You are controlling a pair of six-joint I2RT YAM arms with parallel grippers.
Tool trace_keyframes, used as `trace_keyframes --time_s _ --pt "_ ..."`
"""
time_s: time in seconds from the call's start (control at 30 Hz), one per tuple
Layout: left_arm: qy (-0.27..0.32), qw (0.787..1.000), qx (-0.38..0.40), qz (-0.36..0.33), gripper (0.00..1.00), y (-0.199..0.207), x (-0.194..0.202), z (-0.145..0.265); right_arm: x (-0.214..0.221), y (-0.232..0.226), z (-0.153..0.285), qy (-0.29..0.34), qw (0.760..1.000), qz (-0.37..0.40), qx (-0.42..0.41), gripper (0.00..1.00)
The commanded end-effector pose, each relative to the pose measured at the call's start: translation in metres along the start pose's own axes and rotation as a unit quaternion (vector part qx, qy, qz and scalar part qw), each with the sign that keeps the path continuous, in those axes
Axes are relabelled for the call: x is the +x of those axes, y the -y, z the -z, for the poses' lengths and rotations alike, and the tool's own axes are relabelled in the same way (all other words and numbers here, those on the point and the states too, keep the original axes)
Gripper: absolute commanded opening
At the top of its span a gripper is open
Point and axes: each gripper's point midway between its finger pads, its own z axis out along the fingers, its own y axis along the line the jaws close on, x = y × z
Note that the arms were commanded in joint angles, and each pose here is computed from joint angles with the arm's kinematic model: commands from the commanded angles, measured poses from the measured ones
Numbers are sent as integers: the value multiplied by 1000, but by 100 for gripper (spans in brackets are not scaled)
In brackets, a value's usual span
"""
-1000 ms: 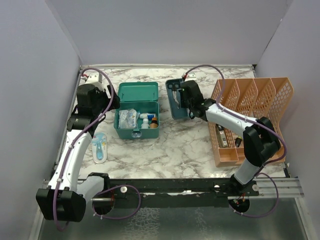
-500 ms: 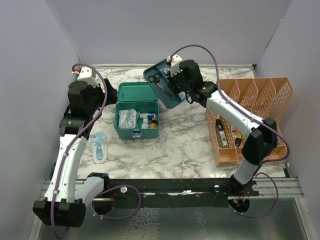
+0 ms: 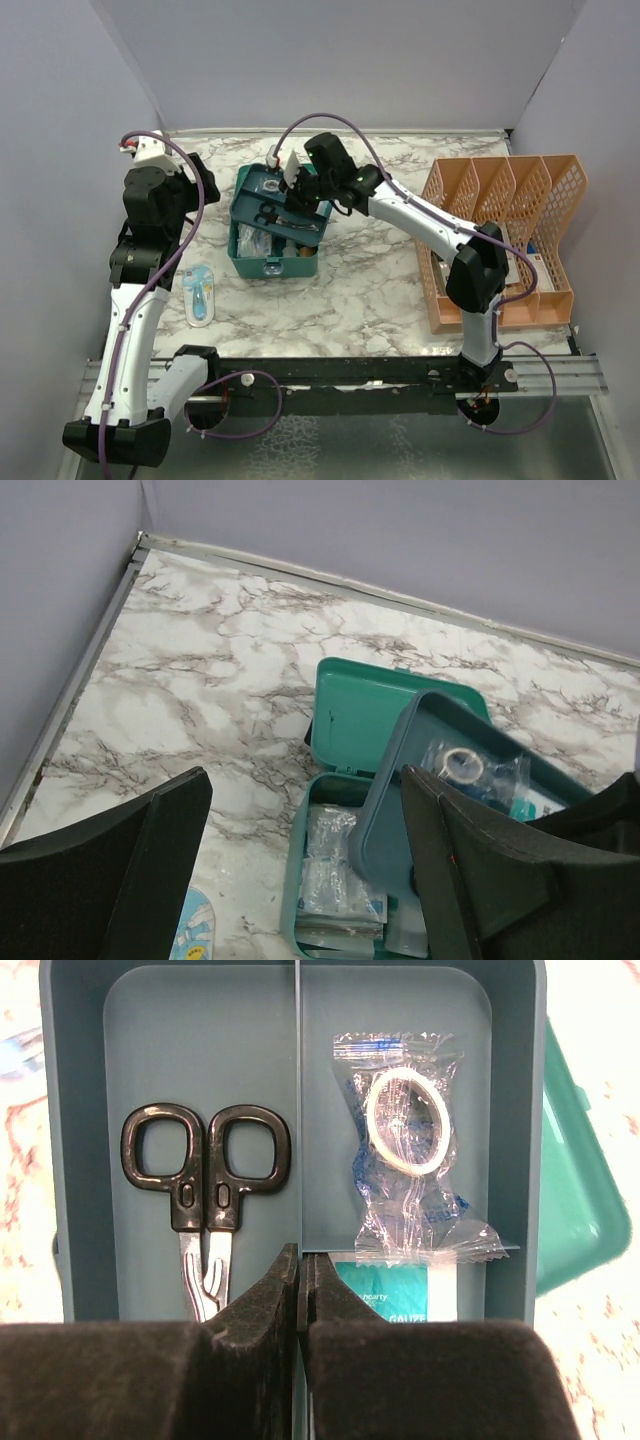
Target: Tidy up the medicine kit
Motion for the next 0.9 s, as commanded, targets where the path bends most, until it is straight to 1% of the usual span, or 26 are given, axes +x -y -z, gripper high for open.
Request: trace_keyframes --time_s 0.0,0.07,0.13,0.27,0.4,0.57,0.87 --pt "19 999 -35 6 81 -12 -11 9 -22 -39 -5 26 992 82 -90 1" --pt "13 999 -47 15 82 -14 -10 8 -18 -52 -9 19 988 107 -112 1" --pt "3 999 -40 19 82 -11 -7 6 -11 -58 -16 7 985 123 -121 1" --pt "-17 999 -33 22 83 -8 3 -1 0 -58 -29 -13 982 139 -131 1" --pt "-32 999 -35 22 83 -9 14 -7 5 -58 -35 -18 976 165 -143 1" --pt "-69 996 -43 28 84 -14 43 -17 10 -55 -41 -33 975 166 -144 1" --pt "-100 994 -21 36 84 -9 65 -26 17 -45 -45 -54 977 167 -123 1"
